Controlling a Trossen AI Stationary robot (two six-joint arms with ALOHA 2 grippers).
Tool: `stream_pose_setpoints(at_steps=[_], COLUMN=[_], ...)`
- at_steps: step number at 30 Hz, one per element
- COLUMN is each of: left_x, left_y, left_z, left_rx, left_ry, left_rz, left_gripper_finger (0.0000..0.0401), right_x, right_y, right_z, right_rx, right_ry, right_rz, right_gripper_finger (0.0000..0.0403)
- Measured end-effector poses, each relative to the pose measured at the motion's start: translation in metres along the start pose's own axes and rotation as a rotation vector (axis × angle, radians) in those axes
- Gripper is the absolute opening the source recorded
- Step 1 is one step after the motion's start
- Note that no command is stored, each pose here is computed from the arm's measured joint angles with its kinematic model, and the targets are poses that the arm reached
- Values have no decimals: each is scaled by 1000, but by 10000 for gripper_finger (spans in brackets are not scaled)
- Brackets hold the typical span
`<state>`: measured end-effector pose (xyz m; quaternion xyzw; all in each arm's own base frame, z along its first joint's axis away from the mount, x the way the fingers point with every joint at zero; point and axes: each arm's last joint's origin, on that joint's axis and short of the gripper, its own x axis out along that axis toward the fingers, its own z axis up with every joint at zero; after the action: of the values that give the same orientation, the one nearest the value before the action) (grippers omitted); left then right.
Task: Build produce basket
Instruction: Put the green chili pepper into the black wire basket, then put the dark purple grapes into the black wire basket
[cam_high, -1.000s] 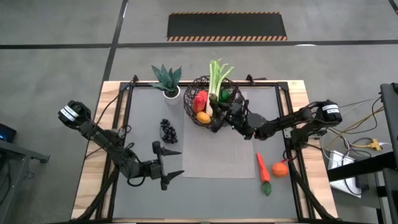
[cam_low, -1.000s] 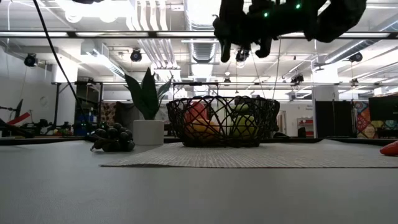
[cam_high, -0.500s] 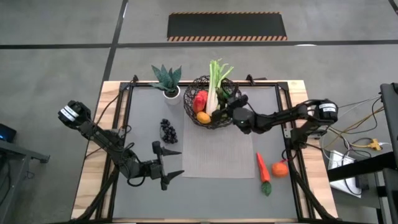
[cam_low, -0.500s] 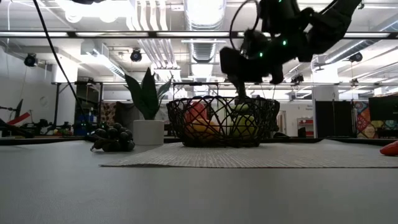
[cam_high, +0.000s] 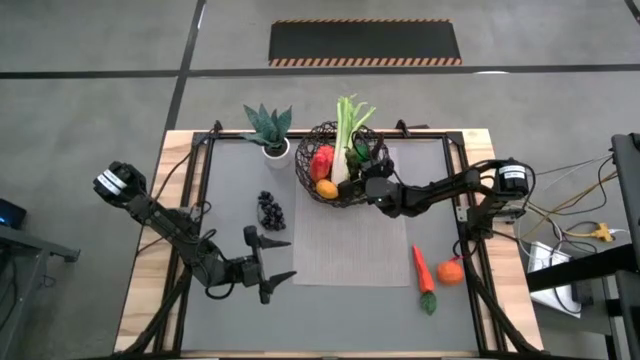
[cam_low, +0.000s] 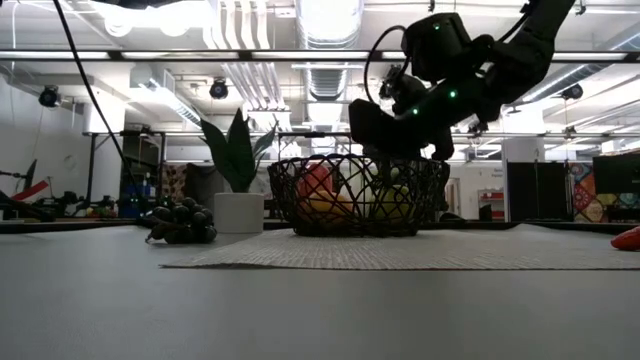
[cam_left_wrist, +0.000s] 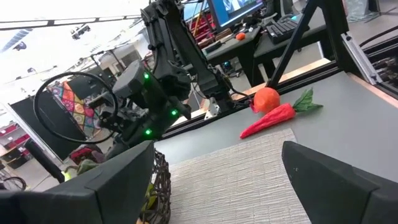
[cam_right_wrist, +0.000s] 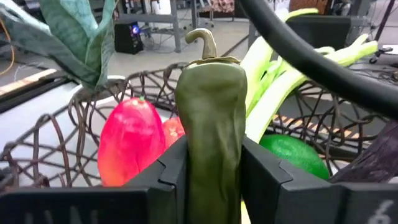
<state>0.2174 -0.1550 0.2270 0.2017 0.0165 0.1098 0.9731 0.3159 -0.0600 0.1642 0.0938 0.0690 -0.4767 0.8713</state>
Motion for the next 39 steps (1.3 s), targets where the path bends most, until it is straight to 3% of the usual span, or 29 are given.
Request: stream_pose_setpoints(at_steps=[13,24,30,39], left_x=[0,0,0,7], left_y=[0,0,1,5], left_z=[0,-2,-3,-23], left_rx=[-2,-32,-99,-332], left_ry=[0,11,21,151], left_rz=[0,7,34,157], left_gripper_finger=[336,336,336,336], right_x=[0,-23,-64,-129], right_y=[0,6,7,-2], right_z=[-1,23,53,76], right_rx=[20,-6,-42,-115], right_ry=[10,-24,-25,89], right_rz=[11,73,169,497], right_gripper_finger=[207,233,233,233])
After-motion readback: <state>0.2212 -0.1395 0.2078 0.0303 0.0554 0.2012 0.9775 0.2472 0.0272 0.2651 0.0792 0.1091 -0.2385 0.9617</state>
